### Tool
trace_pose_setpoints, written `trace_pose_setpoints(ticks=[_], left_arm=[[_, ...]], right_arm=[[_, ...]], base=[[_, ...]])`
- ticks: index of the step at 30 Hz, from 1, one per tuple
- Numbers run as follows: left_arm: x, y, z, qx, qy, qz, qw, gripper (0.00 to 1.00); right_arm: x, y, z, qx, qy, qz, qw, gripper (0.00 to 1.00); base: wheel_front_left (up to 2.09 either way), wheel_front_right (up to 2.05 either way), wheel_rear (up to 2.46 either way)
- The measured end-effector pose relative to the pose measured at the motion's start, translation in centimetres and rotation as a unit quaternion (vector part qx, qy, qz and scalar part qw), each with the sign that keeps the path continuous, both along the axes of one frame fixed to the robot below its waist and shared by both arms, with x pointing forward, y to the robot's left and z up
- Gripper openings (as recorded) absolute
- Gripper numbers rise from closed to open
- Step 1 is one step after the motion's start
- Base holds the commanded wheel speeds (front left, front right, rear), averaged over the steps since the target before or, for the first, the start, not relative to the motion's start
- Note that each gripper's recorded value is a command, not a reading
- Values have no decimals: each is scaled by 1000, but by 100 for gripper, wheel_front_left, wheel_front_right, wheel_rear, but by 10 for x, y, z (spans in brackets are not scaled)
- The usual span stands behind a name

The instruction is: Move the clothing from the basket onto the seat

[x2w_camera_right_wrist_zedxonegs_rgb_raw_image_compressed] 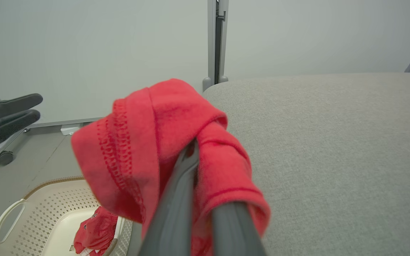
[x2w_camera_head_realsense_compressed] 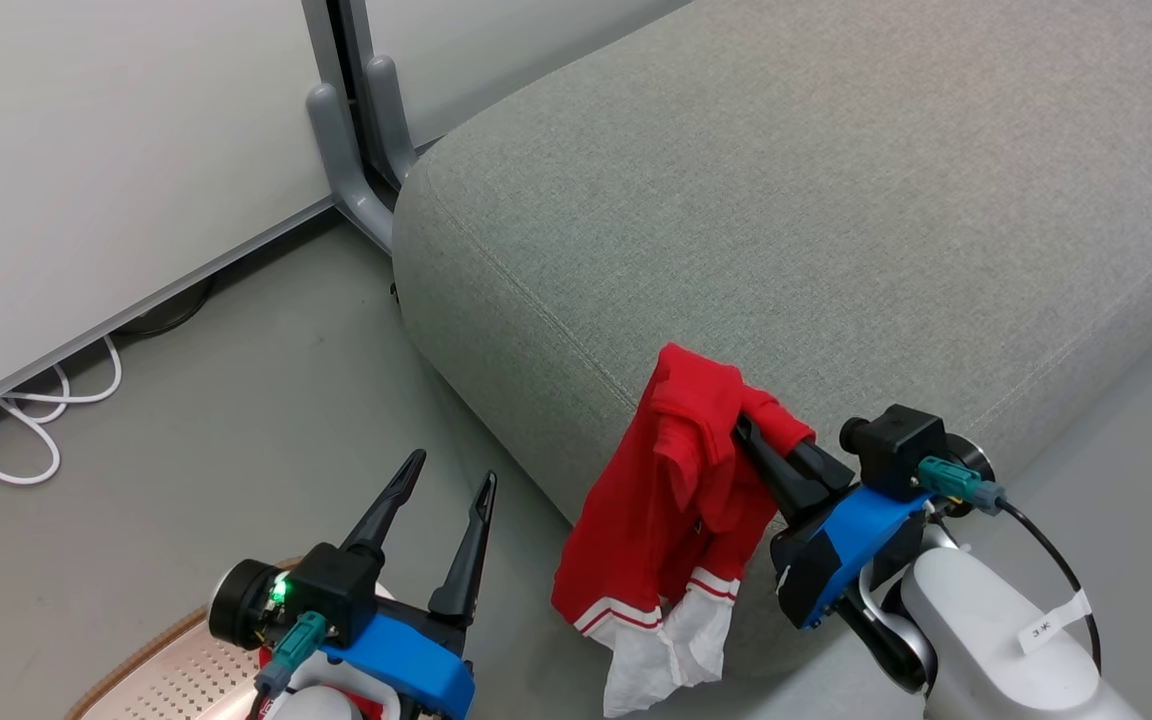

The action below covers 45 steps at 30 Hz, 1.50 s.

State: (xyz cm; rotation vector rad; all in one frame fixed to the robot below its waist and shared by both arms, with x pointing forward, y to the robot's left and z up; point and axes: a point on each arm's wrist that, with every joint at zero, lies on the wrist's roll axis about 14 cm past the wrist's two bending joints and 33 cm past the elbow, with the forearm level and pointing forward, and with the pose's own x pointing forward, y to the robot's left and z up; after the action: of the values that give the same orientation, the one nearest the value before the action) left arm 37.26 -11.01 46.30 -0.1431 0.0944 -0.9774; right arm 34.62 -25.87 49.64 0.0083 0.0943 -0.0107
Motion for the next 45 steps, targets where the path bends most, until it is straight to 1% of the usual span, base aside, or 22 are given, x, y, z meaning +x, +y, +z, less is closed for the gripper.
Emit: trace_pose_setpoints(ticks=[7, 11, 14, 15, 16, 18, 23, 29, 31, 34, 35, 38, 40, 41, 43, 45], left_arm=[[3, 0, -2, -2, 3, 0, 1000, 100], [9, 2, -6, -3, 3, 2, 1000, 100], [16, 1, -8, -6, 0, 1, 1000, 100], [22, 1, -8, -9, -3, 1, 1000, 100], [22, 1, -8, -9, -3, 1, 1000, 100], [30, 2, -11, -10, -6, 2, 1000, 100], [51, 6, -24, -12, -6, 6, 1000, 100], [77, 13, -46, -18, -8, 9, 1000, 100], [89, 19, -62, -17, -3, 15, 1000, 100], [100, 24, -78, -16, -3, 18, 1000, 100], [104, 25, -82, -18, -3, 19, 1000, 100], [115, 31, -95, -16, -5, 26, 1000, 100], [122, 38, -106, -11, -4, 33, 999, 100], [126, 43, -117, -7, 1, 36, 999, 100], [127, 45, -122, -6, 4, 39, 999, 100], [130, 47, -130, -7, 8, 43, 999, 100]], right_arm=[[6, -1, 4, -7, -6, 2, 1000, 0], [24, -13, 24, -20, -28, -5, 999, 0], [40, -31, 45, -33, -46, -17, 998, 0], [52, -46, 58, -45, -56, -28, 997, 0], [52, -46, 58, -45, -56, -28, 997, 0], [65, -61, 71, -53, -62, -40, 996, 0], [104, -92, 111, -66, -99, -65, 991, 0], [146, -131, 138, -127, -106, -89, 982, 0], [164, -146, 142, -150, -107, -100, 978, 0], [179, -162, 138, -183, -95, -109, 972, 0], [183, -168, 138, -202, -90, -112, 969, 0], [196, -186, 146, -231, -99, -128, 959, 0], [205, -193, 148, -242, -107, -137, 955, 0], [211, -202, 145, -251, -111, -149, 950, 0], [214, -205, 144, -256, -115, -153, 948, 0], [222, -207, 131, -262, -110, -157, 946, 0]], base=[[0, 0, 0], [0, 0, 0], [0, 0, 0], [0, 0, 0], [0, 0, 0], [0, 0, 0], [0, 0, 0], [0, 0, 0], [0, 0, 0], [0, 0, 0], [0, 0, 0], [0, 0, 0], [0, 0, 0], [0, 0, 0], [0, 0, 0], [0, 0, 0]])
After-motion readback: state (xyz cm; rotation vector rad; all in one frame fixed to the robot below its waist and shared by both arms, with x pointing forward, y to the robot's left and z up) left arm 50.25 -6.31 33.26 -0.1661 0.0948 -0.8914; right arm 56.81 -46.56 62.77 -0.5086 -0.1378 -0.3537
